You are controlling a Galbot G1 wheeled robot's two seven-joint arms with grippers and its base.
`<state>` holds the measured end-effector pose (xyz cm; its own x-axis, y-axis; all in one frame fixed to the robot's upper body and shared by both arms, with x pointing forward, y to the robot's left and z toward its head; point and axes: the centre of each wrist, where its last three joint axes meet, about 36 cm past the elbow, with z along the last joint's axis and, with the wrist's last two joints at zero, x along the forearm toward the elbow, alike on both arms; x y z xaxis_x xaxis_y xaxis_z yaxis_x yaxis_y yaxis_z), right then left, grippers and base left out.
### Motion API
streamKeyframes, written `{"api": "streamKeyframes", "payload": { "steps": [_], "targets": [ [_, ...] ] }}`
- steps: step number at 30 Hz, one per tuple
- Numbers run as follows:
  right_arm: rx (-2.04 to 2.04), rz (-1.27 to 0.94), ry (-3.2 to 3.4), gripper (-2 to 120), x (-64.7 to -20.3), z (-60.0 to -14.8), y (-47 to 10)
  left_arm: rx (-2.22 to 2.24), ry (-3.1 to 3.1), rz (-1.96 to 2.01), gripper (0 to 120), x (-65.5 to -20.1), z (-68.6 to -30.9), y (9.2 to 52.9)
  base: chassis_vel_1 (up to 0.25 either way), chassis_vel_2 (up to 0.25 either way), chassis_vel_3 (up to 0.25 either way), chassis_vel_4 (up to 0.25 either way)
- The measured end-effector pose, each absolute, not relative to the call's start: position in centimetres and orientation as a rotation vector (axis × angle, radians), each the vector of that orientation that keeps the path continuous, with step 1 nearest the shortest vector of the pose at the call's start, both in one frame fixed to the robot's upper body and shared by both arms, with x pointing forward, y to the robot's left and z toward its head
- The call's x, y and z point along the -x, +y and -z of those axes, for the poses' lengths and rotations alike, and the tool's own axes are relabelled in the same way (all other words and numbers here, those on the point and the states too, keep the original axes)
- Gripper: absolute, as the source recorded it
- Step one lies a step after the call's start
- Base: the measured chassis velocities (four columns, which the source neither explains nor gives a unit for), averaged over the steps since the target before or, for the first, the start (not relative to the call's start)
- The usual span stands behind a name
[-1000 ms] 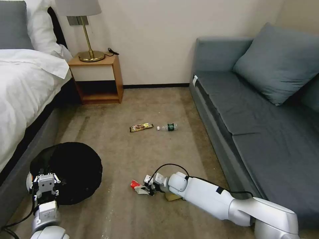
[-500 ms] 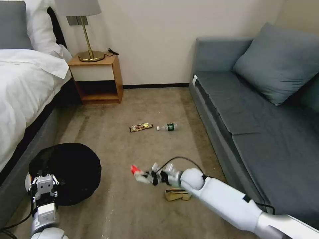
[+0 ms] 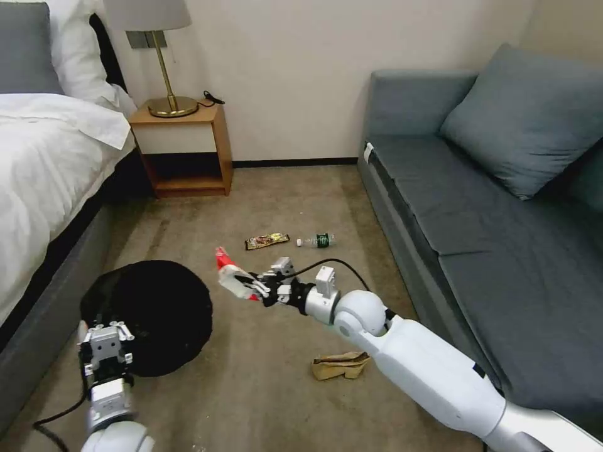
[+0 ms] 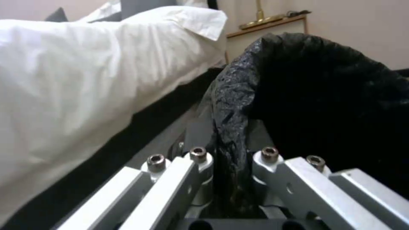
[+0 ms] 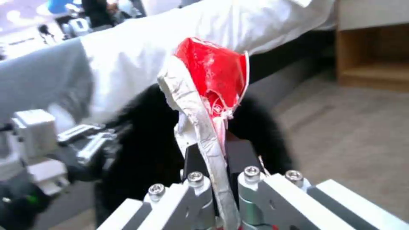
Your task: Pick up the trash bin, then pick up the garbage on the floor and place it into the trash bin.
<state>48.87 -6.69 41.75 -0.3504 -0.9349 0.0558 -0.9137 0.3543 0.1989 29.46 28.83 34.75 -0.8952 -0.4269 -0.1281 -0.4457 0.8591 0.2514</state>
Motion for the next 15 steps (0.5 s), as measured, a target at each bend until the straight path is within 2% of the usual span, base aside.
{"api": "streamKeyframes", "payload": {
  "steps": [6,15],
  "targets": [
    [-1.73,0.191,-2.392,5,-50.3,-41.1,-5.3,0.673,2.97,-0.394,0,-30.2,-34.4,27.5,0.0,0.0,0.0,0.0],
    [-1.735,0.077,-2.334,5,-51.3,-37.7,-2.5,0.648,2.967,-0.357,0,-30.9,-34.5,26.5,0.0,0.0,0.0,0.0]
  ]
}}
